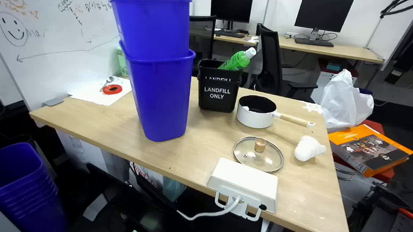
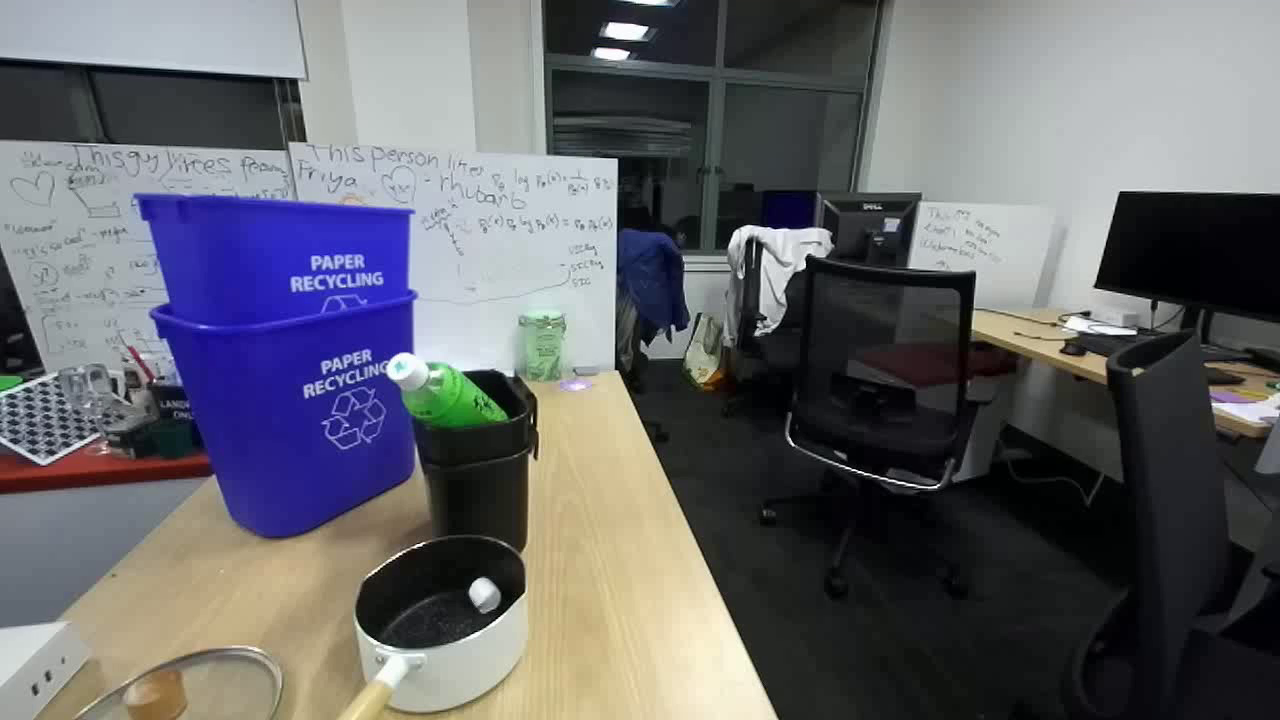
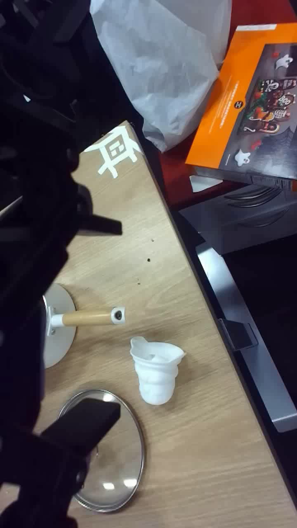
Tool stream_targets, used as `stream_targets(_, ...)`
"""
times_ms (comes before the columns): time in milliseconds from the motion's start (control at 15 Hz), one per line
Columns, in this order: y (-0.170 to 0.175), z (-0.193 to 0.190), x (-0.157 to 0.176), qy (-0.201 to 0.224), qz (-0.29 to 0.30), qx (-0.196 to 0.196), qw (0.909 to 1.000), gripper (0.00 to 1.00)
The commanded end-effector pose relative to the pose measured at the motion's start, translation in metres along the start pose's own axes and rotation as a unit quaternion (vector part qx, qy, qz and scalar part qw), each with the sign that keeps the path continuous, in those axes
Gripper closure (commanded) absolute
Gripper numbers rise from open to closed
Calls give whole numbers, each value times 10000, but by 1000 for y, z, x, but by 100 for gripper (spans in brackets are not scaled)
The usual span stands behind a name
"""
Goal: Take the green bottle out of the black bin and place it on the table
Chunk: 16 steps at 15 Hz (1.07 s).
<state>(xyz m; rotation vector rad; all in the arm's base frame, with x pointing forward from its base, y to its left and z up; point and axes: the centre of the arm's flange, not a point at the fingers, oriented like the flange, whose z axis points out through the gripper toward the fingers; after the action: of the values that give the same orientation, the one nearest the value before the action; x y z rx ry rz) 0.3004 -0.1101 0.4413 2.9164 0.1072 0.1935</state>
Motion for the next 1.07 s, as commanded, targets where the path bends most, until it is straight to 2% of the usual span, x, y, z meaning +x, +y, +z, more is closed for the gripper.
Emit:
stream_targets(0,-1,2,-1,-24,-6,8,10000,0)
stream_targets(600,-16,17,12,73,-131,228,9996,0)
stream_targets(733,-25,28,25,248,-194,299,9991,0)
stream_targets(1000,-44,54,67,870,-198,440,9950,0)
